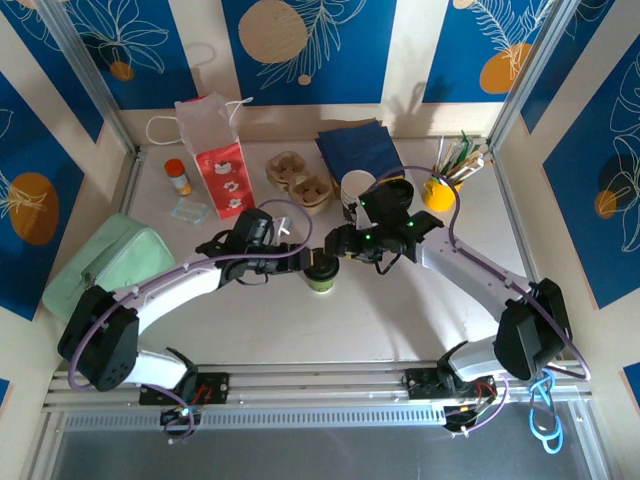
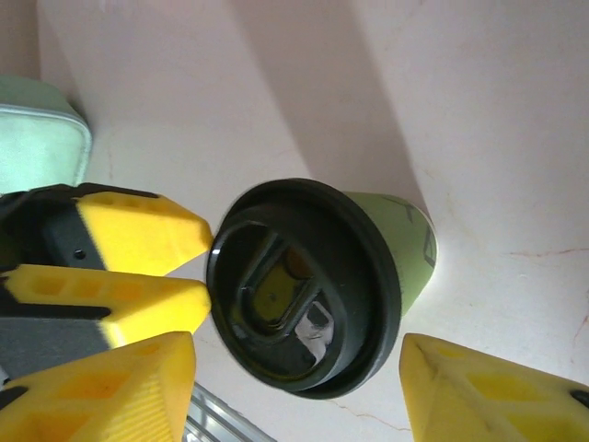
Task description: Pack the takeout coffee
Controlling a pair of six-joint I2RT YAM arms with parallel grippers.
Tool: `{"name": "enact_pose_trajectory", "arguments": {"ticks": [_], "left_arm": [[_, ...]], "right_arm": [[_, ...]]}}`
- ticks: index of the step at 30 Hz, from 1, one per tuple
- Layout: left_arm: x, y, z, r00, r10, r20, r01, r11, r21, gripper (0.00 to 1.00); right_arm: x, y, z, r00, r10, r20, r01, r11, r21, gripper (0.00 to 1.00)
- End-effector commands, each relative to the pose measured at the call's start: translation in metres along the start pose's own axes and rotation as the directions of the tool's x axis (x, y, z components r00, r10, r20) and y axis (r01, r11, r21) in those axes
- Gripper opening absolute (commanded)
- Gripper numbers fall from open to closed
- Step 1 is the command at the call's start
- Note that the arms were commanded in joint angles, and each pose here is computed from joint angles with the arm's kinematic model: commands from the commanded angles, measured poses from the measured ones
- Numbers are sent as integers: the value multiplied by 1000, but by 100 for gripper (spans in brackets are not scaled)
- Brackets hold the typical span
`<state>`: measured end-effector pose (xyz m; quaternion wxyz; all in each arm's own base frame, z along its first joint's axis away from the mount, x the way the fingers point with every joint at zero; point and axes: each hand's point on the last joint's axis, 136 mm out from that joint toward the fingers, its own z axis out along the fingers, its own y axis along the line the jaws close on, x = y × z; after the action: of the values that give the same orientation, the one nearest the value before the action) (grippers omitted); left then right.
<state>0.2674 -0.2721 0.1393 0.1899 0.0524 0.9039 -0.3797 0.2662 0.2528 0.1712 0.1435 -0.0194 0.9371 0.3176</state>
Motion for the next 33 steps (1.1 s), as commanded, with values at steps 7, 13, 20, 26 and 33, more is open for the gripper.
{"name": "enact_pose_trajectory", "arguments": {"ticks": [7,13,20,26,33], "left_arm": [[-31,17,-69,981,-29,193,39,998,-45,63],[-26,47,-117,949,-43,311,84,989,-121,64],[-24,49,-140,929,-15,370,74,986,-147,63],[-26,49,-140,928,-13,373,71,987,-144,63],[-24,51,-136,930,-19,367,76,987,-142,63]], "right_arm": [[14,9,-30,996,-93,6,92,992,91,79],[24,6,-25,983,-180,-30,181,942,282,99],[23,14,-5,958,-276,-72,281,867,412,99],[21,15,15,947,-300,-118,320,824,467,99],[20,18,30,941,-303,-147,336,809,482,99]]}}
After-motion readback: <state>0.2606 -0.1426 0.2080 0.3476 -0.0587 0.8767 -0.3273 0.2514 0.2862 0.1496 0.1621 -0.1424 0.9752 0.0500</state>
